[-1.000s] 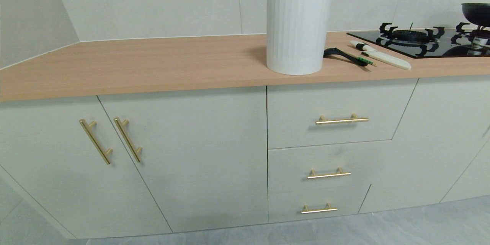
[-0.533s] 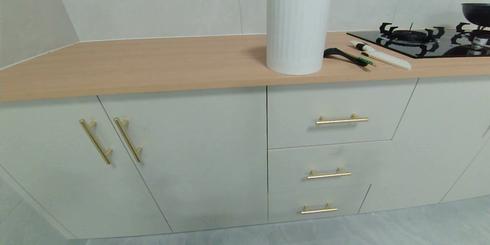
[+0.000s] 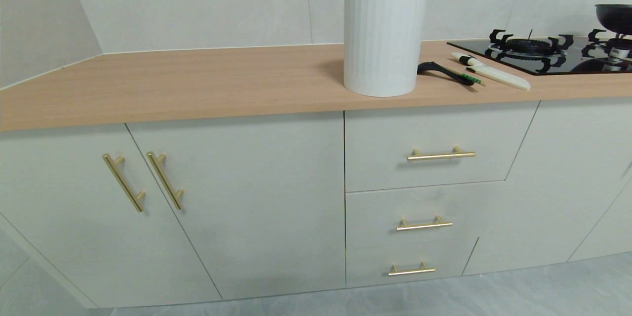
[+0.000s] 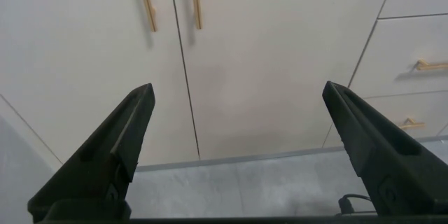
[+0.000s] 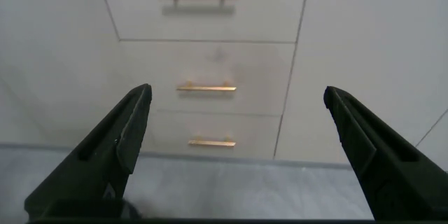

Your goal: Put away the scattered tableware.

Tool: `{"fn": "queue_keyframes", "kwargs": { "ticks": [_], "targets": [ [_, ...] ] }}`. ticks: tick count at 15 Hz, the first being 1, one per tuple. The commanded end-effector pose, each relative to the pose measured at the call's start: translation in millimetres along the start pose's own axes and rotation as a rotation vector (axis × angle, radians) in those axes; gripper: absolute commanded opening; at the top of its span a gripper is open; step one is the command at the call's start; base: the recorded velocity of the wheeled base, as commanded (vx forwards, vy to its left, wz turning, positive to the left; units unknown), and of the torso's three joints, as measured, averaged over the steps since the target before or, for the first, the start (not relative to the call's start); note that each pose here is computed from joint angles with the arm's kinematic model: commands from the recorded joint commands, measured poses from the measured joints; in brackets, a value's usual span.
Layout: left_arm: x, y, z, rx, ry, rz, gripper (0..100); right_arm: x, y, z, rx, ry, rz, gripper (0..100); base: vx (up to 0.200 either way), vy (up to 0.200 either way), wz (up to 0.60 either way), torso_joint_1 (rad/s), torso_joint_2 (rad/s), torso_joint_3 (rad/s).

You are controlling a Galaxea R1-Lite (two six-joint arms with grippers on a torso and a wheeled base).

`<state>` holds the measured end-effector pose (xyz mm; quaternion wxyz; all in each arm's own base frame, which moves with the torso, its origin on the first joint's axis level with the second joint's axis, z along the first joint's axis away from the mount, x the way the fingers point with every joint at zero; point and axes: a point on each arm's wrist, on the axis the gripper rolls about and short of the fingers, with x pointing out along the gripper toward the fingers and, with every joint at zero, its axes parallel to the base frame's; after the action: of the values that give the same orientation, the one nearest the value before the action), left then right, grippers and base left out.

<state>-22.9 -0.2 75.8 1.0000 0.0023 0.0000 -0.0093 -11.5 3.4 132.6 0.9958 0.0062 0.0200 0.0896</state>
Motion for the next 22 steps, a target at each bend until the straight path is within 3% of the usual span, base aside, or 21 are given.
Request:
{"fn": "queue_keyframes", "kwargs": {
  "ticks": [1, 6, 8, 11, 13, 16, 22],
  "targets": [
    [0, 0.0, 0.0, 0.0, 0.0, 0.0, 100, 39, -5, 39, 0.041, 0.159, 0.029, 100, 0.0, 0.0, 0.0, 0.0, 0.0, 0.0],
    [0, 0.0, 0.0, 0.0, 0.0, 0.0, 100, 79, -9, 66, 0.053, 0.264, 0.051, 100, 0.0, 0.0, 0.0, 0.0, 0.0, 0.0],
    [0, 0.0, 0.0, 0.0, 0.0, 0.0, 100, 115, -13, 75, 0.054, 0.35, 0.058, 100, 0.0, 0.0, 0.0, 0.0, 0.0, 0.0],
    [0, 0.0, 0.0, 0.0, 0.0, 0.0, 100, 164, -9, 80, 0.044, 0.366, 0.121, 100, 0.0, 0.0, 0.0, 0.0, 0.0, 0.0],
    [0, 0.0, 0.0, 0.0, 0.0, 0.0, 100, 200, -7, 77, 0.035, 0.338, 0.139, 100, 0.0, 0.0, 0.0, 0.0, 0.0, 0.0],
    [0, 0.0, 0.0, 0.0, 0.0, 0.0, 100, 237, -4, 73, 0.032, 0.393, 0.157, 100, 0.0, 0.0, 0.0, 0.0, 0.0, 0.0],
    [0, 0.0, 0.0, 0.0, 0.0, 0.0, 100, 276, 23, 39, -0.003, 0.58, 0.192, 100, 0.0, 0.0, 0.0, 0.0, 0.0, 0.0]
  ]
}}
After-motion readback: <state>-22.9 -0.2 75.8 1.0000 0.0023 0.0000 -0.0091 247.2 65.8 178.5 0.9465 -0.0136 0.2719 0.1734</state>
